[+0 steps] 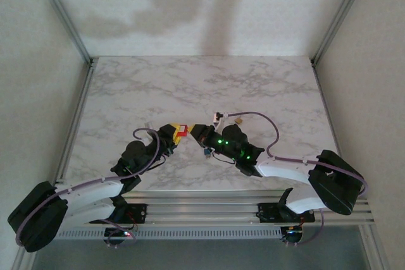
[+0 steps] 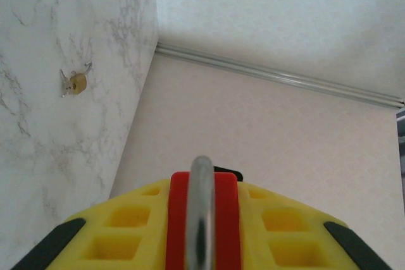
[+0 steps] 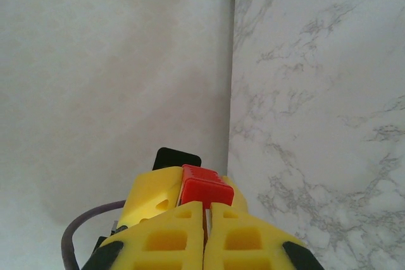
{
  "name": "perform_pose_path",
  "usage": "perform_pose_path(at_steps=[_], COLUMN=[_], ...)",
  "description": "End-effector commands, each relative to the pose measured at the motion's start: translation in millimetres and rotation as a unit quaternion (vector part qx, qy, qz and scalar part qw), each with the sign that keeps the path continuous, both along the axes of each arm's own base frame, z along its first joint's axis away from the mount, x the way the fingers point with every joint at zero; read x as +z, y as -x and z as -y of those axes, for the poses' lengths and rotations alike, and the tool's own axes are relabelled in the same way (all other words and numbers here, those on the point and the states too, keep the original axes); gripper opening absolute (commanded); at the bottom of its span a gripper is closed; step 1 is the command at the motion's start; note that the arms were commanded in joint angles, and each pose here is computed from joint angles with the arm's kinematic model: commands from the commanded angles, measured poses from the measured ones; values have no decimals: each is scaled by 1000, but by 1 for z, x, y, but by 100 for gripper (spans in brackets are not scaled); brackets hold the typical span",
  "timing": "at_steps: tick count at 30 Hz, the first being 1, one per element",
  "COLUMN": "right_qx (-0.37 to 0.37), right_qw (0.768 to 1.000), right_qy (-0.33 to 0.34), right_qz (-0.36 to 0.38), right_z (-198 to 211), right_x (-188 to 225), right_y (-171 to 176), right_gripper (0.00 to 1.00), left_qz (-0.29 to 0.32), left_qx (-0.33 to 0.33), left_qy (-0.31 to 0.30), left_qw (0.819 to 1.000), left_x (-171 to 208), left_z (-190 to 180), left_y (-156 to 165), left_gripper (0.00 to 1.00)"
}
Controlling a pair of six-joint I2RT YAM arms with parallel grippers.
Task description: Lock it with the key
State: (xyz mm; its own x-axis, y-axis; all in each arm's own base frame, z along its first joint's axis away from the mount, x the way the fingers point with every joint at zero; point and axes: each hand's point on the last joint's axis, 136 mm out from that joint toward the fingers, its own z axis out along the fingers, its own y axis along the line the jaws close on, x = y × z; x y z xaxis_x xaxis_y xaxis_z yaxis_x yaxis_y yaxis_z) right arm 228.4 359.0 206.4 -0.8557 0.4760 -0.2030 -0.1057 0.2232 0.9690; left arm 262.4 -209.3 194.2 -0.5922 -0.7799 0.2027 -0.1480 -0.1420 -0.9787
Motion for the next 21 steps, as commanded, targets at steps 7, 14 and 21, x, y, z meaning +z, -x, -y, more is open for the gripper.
perform_pose_path(at_steps=[7,14,21], right_qx=[7,5,1], right_qw=[1000,1000,1000], right_qy=[2,5,7], right_qz=[28,22,16], right_z=[1,2,5], right_x=[-6,-12,-18], right_y=[7,9,10], right_gripper=[0,0,0], left_qz=[-4,-17,-26], left_qx=[57,71,88], left_qy=[-8,-13,-22], left_qw=[998,997,996], left_x=[-5,-12,-18], left_z=[-23,-28,-36], left_y=[-3,-4,-5], left_gripper=[0,0,0])
